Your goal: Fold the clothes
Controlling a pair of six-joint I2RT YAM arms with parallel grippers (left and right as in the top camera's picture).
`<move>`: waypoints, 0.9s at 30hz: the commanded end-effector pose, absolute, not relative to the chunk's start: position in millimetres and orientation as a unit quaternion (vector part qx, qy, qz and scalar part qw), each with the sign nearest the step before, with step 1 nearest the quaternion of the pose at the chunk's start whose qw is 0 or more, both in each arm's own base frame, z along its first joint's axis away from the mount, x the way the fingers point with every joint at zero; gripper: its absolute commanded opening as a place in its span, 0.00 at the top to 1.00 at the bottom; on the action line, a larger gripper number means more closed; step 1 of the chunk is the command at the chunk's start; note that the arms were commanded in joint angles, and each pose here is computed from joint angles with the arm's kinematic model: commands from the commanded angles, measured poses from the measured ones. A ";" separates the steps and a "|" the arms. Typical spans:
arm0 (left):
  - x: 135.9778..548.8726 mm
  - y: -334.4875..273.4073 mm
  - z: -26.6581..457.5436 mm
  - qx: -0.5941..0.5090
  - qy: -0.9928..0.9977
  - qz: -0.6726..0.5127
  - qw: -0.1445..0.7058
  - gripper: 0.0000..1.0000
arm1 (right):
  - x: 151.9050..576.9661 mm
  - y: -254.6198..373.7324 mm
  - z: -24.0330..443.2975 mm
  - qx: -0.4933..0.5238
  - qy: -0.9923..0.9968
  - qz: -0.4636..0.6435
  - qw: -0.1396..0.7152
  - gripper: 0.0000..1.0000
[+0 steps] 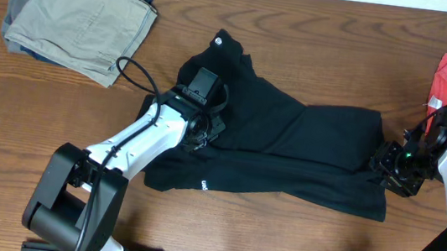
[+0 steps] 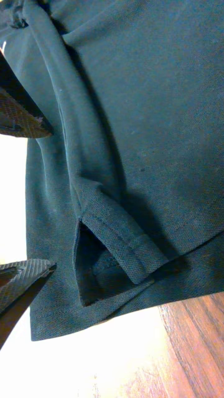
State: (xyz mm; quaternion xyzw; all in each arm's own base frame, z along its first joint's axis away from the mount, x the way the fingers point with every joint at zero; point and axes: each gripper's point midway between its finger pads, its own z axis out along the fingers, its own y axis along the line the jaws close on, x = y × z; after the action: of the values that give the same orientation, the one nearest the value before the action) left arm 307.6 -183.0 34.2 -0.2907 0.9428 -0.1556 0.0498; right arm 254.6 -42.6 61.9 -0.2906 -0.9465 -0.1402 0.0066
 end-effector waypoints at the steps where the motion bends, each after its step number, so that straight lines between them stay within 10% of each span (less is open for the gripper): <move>1: 304.7 -184.3 28.5 -0.260 0.953 -0.144 0.055 0.94 | 252.4 -40.8 59.1 -0.282 -0.949 -0.139 0.012 0.39; 13: 296.3 -169.1 69.1 -0.168 0.974 -0.129 0.077 0.71 | 254.2 -41.5 59.0 -0.282 -0.949 -0.139 0.008 0.39; 17: 294.3 -139.1 100.1 -0.173 0.972 -0.106 0.116 0.55 | 254.2 -41.5 59.0 -0.281 -0.949 -0.139 0.008 0.39; 20: 290.5 -111.5 114.9 -0.168 0.973 -0.094 0.127 0.22 | 254.1 -41.7 58.9 -0.281 -0.950 -0.138 0.008 0.39; 27: 286.6 -47.2 106.2 -0.113 0.986 -0.072 0.100 0.13 | 254.7 -43.0 58.6 -0.281 -0.950 -0.135 0.006 0.39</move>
State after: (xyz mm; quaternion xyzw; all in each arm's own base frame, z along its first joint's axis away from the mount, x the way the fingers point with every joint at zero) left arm 284.9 -65.2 115.0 -0.1915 0.9722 -0.0805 0.1084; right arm 256.4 -43.7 61.8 -0.2901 -0.9469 -0.1388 0.0025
